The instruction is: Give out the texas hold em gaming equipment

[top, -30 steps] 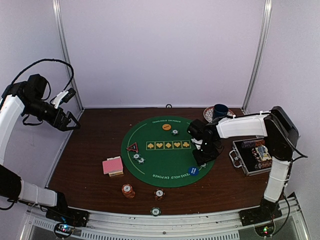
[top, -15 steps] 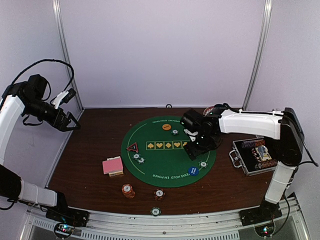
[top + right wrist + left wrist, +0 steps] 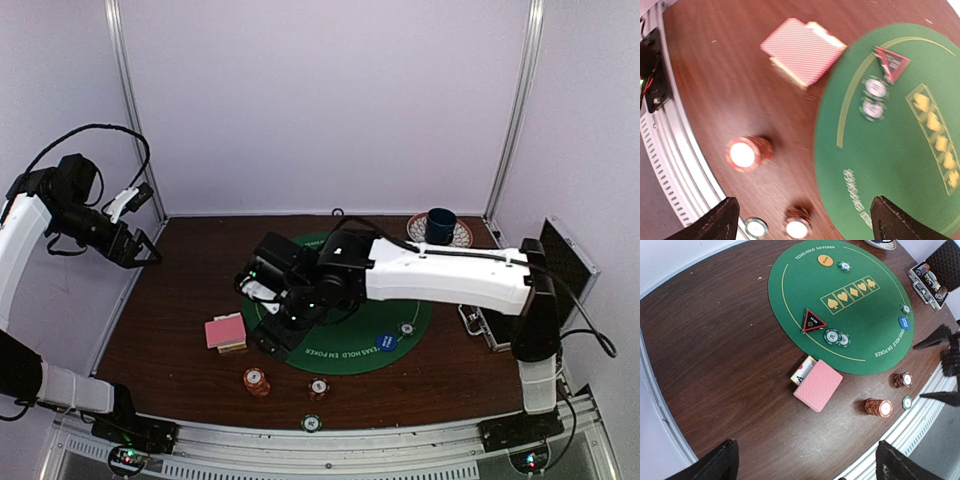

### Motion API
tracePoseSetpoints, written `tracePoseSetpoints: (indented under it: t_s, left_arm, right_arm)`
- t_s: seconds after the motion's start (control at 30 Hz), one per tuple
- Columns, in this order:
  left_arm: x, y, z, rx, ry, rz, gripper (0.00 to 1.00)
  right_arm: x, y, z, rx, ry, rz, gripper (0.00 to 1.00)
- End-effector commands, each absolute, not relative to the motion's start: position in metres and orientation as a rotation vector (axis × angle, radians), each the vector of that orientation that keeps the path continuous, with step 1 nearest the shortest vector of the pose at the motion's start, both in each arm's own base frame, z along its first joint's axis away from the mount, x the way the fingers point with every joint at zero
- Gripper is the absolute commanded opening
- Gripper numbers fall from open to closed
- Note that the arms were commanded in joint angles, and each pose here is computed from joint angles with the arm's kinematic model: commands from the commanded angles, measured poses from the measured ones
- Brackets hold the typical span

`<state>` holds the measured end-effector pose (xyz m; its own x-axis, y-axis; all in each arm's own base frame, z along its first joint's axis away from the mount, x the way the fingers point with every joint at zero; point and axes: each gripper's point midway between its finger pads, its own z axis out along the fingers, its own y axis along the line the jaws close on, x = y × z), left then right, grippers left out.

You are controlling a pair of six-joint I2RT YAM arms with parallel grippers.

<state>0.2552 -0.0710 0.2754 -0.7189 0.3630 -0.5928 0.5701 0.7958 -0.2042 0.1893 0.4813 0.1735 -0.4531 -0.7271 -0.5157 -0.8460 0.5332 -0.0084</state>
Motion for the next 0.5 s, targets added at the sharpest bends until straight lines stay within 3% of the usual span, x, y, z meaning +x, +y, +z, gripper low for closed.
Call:
tracePoseSetpoints:
  t_s: [0.0, 0.47]
  left_arm:
    - [0.260, -0.072, 0.282, 0.701, 2.396, -0.498, 0.98]
    - [0.259, -0.074, 0.288, 0.704, 2.377, -0.511, 0.97]
  right_arm:
    - [0.167, 0.510, 0.156, -1.473, 2.257, 0.340, 0.96]
    - [0.156, 0.548, 0.103, -1.596, 2.274, 0.340, 0.95]
